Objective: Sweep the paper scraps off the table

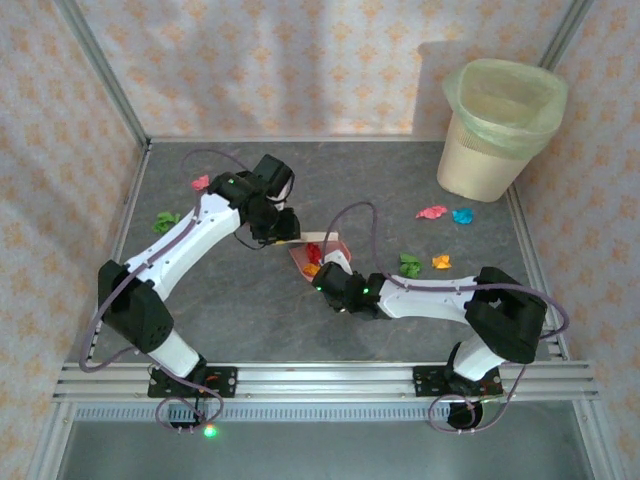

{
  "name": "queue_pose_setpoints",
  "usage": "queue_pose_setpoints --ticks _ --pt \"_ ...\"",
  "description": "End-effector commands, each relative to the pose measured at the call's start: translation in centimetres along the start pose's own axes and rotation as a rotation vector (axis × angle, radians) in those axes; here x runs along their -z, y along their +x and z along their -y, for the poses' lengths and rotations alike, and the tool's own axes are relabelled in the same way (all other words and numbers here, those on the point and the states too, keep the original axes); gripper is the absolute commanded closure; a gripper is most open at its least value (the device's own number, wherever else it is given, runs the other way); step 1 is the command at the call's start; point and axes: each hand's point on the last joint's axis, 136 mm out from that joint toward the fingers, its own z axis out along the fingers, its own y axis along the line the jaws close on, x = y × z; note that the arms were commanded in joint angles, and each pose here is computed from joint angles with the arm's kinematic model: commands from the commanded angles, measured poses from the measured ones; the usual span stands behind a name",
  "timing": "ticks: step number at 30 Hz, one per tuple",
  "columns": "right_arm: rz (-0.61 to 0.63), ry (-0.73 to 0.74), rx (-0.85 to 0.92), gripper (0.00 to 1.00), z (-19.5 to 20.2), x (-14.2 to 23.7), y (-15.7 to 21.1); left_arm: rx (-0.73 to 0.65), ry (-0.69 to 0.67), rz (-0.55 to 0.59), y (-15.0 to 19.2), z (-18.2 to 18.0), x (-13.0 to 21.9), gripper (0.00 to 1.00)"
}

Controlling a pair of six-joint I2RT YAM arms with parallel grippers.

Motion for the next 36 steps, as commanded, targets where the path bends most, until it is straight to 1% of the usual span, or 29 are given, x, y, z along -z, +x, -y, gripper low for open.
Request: queue_pose_setpoints --ticks 1,5,10,13,18,23,29,34,36 --pt "-0.118 0.013 0.043 1.00 0.9 -0.8 3.6 -0.021 0.071 -0.011 1.5 1.7 0.2 1.00" --pt "-0.104 0.020 0.028 1.00 1.2 -0.6 3.5 -0.023 0.096 -0.003 2.3 2.0 0.4 1.00" --pt "-0.093 0.027 0.021 1.00 1.4 -0.5 3.5 -0.012 0.104 0.029 2.1 1.8 0.8 1.00" --pt "-0.086 0.023 0.015 1.00 1.5 -0.4 3.4 0.003 0.119 0.072 1.6 2.0 1.3 1.00" --pt "-0.064 0.017 0.006 1.00 1.7 0.0 3.4 0.081 0.140 0.167 0.2 1.7 1.9 1.00" --pt "-0.052 0.004 0.003 1.00 1.6 0.3 3.3 0.126 0.133 0.304 -1.6 1.2 3.9 1.00" --pt "-0.042 0.003 -0.003 1.00 1.8 0.5 3.3 0.195 0.141 0.513 -3.0 -0.6 6.8 1.00" --pt "-0.017 0.001 -0.015 1.00 2.1 0.9 3.1 0.223 0.123 0.661 -3.0 -3.2 7.5 1.00" --pt "-0.012 0.004 -0.021 1.00 2.2 1.0 3.1 0.231 0.134 0.715 -2.7 -4.2 7.2 1.00"
